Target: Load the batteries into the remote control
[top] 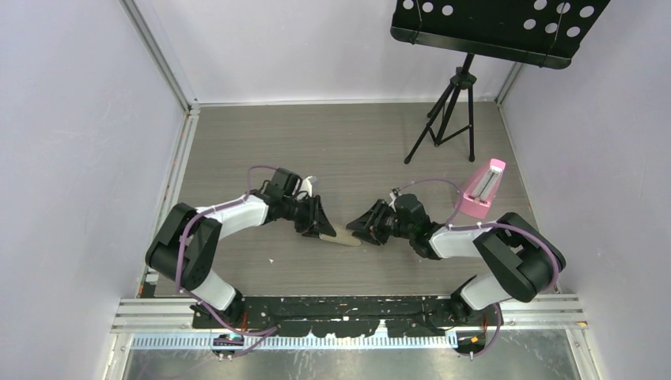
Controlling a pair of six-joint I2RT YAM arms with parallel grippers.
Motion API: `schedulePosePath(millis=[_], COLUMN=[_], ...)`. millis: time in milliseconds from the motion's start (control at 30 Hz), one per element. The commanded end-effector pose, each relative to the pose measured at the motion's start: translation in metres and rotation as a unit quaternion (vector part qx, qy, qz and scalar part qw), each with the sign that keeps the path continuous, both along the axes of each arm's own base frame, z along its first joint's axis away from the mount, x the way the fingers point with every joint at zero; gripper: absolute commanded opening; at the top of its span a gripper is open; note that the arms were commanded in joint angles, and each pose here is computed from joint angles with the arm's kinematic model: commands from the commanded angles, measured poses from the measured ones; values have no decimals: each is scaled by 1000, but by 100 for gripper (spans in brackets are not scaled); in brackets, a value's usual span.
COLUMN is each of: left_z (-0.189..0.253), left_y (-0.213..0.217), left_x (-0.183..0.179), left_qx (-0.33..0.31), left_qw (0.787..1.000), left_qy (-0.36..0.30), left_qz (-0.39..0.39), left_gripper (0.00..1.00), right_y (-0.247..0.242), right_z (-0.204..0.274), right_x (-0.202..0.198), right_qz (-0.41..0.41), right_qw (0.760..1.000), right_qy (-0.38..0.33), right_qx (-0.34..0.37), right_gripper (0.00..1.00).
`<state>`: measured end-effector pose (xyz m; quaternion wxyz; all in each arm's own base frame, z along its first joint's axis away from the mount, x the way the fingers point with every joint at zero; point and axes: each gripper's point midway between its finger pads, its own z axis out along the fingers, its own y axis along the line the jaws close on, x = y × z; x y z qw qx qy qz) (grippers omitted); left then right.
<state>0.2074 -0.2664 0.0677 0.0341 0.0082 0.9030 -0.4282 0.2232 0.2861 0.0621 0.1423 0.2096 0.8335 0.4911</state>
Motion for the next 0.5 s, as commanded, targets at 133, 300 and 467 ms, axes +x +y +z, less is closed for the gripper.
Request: schedulePosePath(millis=[133,300,467], left_z=[-34,-34,-14], left_y=[12,13,10], left_x=[-14,-11,2], left_qx=[75,66,39], left_qw=[996,996,989], left_qy=[-30,-62,-140], left_qz=[-31,-27,-16], left_gripper=[0,0,0], right_y=[-26,-51,-78], right_z=[0,17,45], right_x=[-14,-21,-22], right_qz=[30,32,-4], right_qw=[989,979,969], right_qy=[-26,-55,-116], right_qx=[-139,-194,-218], right_gripper=[62,99,98])
